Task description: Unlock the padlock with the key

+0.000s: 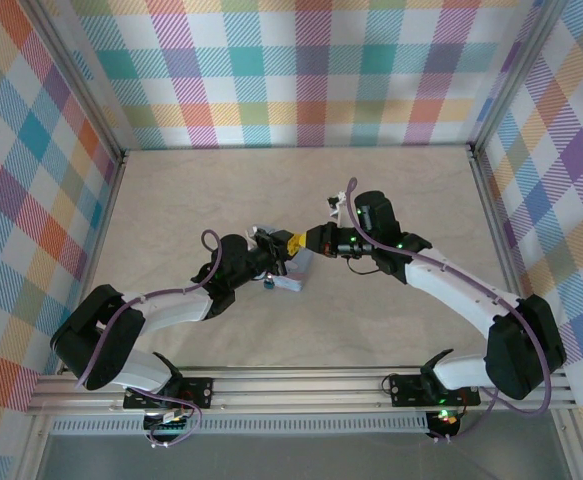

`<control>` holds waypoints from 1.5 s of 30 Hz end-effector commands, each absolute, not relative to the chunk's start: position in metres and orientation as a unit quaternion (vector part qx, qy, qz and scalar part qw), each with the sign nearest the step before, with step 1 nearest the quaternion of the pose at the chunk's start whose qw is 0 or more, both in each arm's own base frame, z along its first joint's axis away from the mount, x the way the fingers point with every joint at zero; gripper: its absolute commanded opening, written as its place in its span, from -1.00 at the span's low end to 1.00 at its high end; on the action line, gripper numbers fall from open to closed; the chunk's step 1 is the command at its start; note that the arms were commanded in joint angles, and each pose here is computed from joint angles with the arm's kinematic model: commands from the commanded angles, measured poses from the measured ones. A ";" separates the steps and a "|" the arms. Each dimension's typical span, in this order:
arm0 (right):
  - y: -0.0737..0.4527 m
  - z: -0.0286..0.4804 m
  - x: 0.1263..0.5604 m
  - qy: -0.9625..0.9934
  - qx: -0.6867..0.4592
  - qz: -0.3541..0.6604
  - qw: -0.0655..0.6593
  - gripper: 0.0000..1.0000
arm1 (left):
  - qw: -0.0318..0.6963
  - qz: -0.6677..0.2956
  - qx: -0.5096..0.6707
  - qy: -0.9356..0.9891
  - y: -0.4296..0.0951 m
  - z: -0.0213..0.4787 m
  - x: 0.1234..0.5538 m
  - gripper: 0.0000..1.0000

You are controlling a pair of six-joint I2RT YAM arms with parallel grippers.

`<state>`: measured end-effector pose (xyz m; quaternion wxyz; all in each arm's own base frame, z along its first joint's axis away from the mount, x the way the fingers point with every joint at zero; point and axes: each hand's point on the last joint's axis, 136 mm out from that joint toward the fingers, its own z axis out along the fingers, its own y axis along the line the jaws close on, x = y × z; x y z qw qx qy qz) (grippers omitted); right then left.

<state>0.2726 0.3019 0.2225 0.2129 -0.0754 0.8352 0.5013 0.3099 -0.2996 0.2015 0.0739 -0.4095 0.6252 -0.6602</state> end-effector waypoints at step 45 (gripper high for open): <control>0.258 0.258 0.240 0.690 -0.152 0.594 0.384 0.99 | 0.461 -0.507 0.147 0.713 -0.300 0.337 0.273 -1.00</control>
